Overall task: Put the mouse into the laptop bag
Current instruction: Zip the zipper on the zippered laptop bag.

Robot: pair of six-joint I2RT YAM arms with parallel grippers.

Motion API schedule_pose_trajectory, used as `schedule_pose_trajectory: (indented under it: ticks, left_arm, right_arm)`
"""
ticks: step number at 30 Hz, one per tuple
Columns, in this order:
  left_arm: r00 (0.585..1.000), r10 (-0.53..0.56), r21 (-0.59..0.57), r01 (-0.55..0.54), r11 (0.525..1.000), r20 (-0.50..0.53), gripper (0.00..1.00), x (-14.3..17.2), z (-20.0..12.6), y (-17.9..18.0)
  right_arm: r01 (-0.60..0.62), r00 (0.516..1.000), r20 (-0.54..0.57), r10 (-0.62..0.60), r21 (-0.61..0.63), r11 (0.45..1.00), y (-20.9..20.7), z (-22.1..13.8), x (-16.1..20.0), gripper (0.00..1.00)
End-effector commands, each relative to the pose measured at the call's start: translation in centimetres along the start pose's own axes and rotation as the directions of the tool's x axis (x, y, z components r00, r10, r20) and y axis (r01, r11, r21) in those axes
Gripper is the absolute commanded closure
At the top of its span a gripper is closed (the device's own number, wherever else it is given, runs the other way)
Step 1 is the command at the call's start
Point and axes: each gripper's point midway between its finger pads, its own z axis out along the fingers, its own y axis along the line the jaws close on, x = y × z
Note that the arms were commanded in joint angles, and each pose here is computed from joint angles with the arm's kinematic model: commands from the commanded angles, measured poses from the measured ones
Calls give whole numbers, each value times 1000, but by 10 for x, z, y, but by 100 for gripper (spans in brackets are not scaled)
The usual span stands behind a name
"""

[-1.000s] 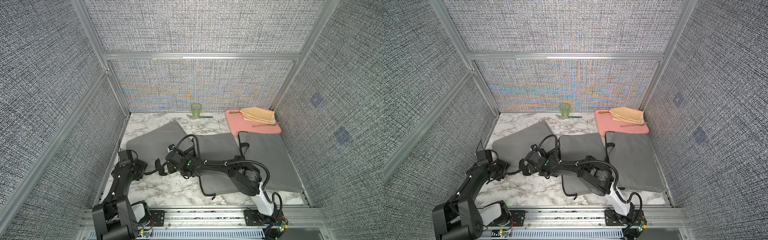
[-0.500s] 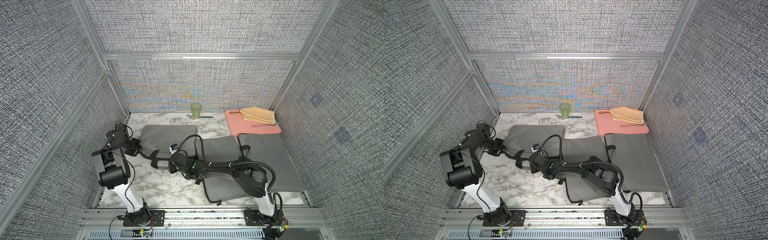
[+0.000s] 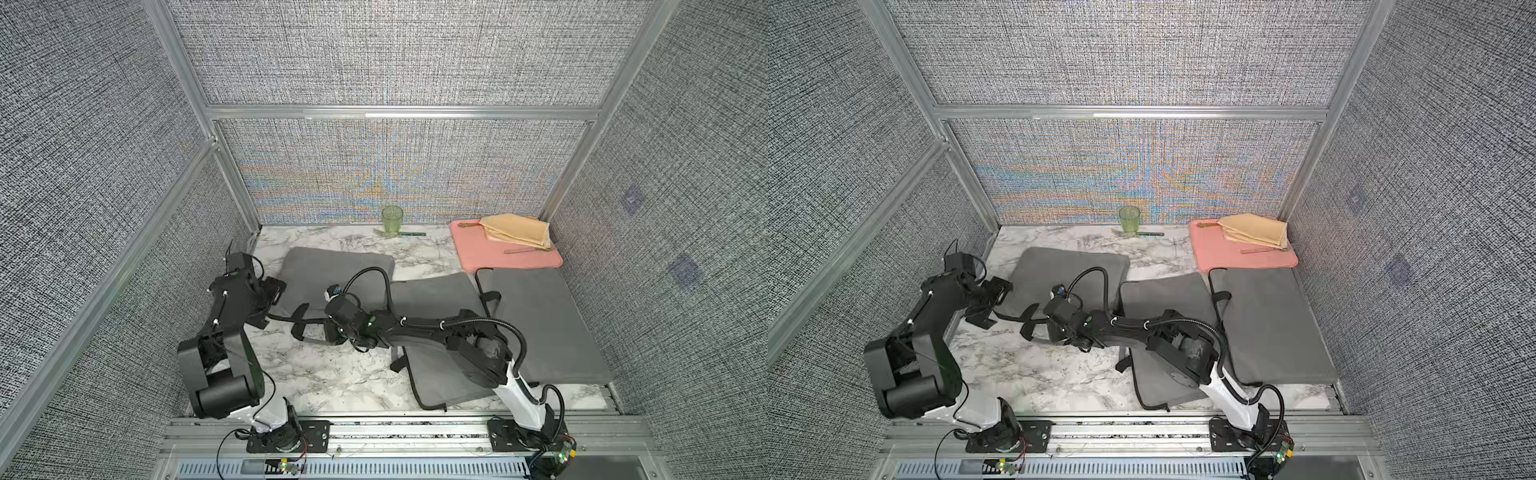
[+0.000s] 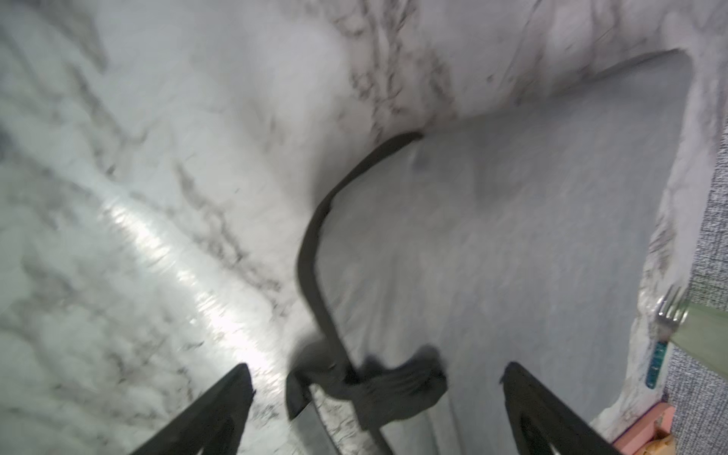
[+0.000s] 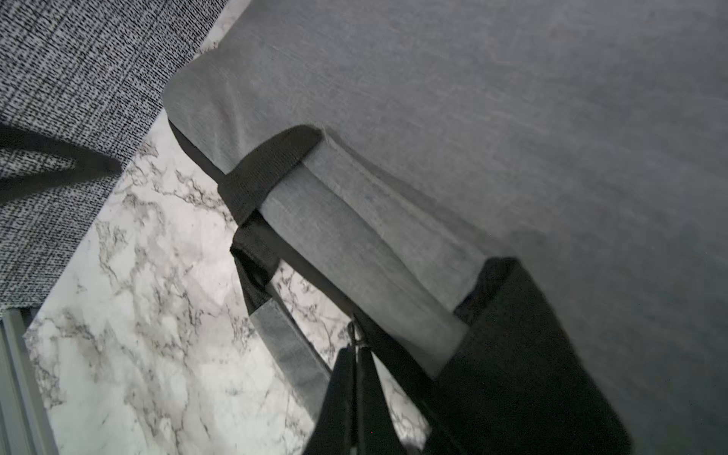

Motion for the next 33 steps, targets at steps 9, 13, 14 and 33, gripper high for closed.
schedule_pose_trajectory:
  ticks: [9,13,14,33]
  left_arm:
    - [995,-12,284,41,958,-104,1,89,-5,15]
    - [993,22,320,17,947,-119,1,99,10,5]
    - [993,30,315,8,949,-117,3,99,14,4]
    - [992,123,152,-127,980,32,100,22,23,-48]
  right_arm:
    - [37,999,31,-34,-100,994,42,-16,-11,100]
    - [48,998,43,-44,-113,992,51,-28,-6,100]
    - [45,998,47,-40,-119,992,52,-33,-5,100]
    - [-19,999,-28,20,27,999,-30,-74,63,100]
